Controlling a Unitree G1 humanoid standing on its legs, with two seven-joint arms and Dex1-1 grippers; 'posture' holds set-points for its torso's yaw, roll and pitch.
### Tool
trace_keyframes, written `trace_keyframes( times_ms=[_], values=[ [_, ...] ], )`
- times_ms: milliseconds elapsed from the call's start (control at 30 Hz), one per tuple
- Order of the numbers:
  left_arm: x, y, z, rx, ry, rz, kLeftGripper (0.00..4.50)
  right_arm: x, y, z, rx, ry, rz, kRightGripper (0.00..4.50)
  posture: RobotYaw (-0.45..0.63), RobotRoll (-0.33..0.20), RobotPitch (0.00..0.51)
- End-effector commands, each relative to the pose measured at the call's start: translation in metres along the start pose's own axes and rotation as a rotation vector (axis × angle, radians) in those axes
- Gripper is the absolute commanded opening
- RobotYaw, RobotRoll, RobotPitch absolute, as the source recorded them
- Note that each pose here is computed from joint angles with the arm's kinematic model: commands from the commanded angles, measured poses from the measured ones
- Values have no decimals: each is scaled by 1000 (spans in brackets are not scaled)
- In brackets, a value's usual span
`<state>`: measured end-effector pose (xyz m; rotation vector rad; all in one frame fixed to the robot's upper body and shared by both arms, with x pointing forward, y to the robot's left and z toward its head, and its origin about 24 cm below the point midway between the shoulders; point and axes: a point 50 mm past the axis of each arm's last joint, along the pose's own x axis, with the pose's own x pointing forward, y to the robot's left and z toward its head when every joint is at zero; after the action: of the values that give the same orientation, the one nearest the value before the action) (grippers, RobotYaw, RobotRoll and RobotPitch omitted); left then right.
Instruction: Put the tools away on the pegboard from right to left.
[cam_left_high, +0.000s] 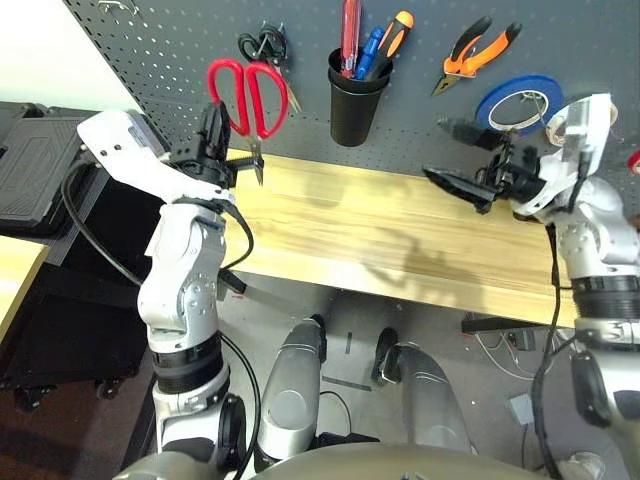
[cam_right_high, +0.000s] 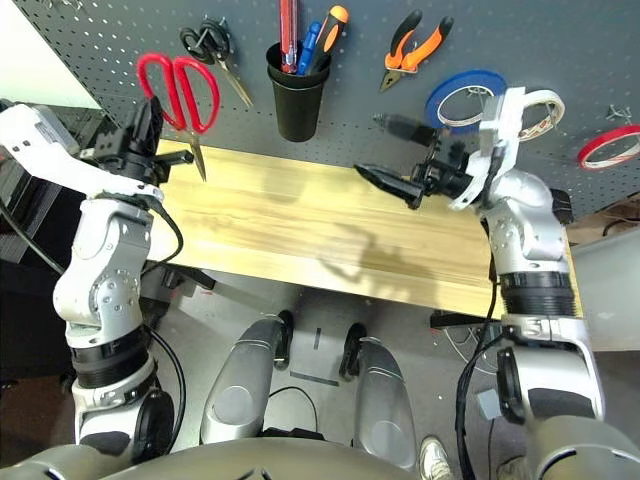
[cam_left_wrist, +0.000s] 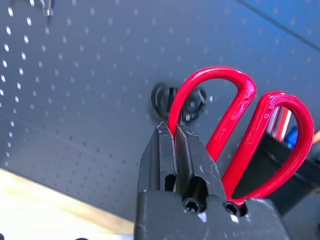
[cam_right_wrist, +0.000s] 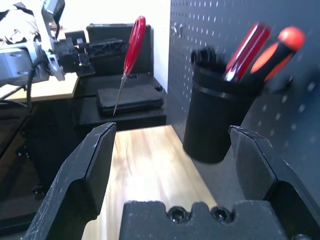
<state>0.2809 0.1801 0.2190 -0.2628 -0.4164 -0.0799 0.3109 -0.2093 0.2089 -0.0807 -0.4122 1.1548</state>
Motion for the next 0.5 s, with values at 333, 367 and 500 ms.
trace_keyframes(
  times_ms=[333,367,500],
  values=[
    [19,4,2,2,29,-12,24,-2,-19,39,-53,-12,22,4500,277,0,200],
    [21,5,2,5,30,-10,24,-1,-20,40,-56,-11,22,4500,269,0,199],
    [31,7,1,10,35,-4,24,1,-22,43,-62,-11,23,4500,269,0,199]
  ],
)
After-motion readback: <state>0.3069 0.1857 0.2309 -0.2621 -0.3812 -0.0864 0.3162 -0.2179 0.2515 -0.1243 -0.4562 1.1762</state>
